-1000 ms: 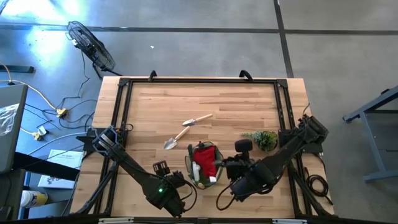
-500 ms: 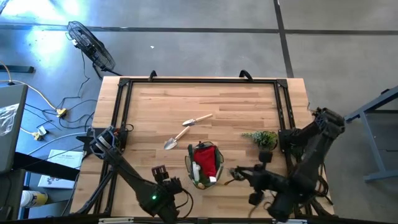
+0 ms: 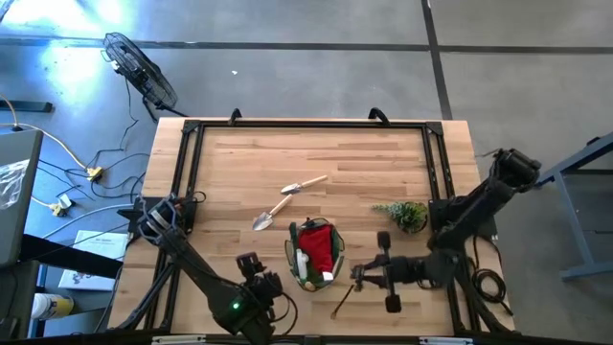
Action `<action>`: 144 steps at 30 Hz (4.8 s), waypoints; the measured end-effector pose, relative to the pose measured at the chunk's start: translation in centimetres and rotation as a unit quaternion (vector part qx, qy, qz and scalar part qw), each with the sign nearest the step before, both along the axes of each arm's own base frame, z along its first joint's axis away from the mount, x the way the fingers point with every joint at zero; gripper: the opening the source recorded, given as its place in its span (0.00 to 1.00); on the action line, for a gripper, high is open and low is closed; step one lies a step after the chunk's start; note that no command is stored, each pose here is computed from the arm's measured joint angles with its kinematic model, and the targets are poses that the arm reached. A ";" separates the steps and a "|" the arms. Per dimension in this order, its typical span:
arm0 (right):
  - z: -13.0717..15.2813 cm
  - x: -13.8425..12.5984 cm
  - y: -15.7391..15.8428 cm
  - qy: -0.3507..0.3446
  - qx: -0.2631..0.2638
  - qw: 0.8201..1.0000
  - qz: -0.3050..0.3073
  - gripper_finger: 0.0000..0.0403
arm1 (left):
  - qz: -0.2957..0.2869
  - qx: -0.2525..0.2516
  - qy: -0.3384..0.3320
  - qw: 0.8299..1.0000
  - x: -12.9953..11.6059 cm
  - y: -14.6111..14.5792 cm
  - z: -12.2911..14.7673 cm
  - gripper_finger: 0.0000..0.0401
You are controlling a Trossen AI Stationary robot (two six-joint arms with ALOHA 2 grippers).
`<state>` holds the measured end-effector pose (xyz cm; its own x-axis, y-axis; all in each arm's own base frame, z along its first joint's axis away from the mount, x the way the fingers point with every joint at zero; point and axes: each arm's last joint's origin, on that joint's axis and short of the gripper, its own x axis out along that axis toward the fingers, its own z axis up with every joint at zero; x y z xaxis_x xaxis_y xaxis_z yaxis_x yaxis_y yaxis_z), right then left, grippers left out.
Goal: Pick & Place Garden tools in Gardening bag
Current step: Put the green shear scissors into the gardening bag
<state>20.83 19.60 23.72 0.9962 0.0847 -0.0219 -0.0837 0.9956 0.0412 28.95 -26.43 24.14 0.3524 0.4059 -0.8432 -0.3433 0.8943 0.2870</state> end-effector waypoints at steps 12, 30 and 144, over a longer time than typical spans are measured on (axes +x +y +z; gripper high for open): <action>-3.9 1.7 -3.3 0.054 0.081 0.995 0.032 0.08 | 0.024 -0.003 0.002 1.000 1.4 1.6 0.0 0.63; -5.1 3.5 -6.6 0.106 0.127 0.985 -0.057 0.08 | 0.021 -0.010 0.006 1.000 1.4 1.5 0.0 0.63; -8.7 4.9 -7.7 0.173 -0.014 0.982 -0.080 0.43 | 0.070 0.055 0.054 0.995 2.1 6.7 -7.1 0.63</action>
<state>25.72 11.88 14.97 0.9294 -0.0787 -0.3606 0.0889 0.9960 0.0119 31.09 -19.75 17.07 0.1953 0.5367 -0.8209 -0.4243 0.8008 0.4227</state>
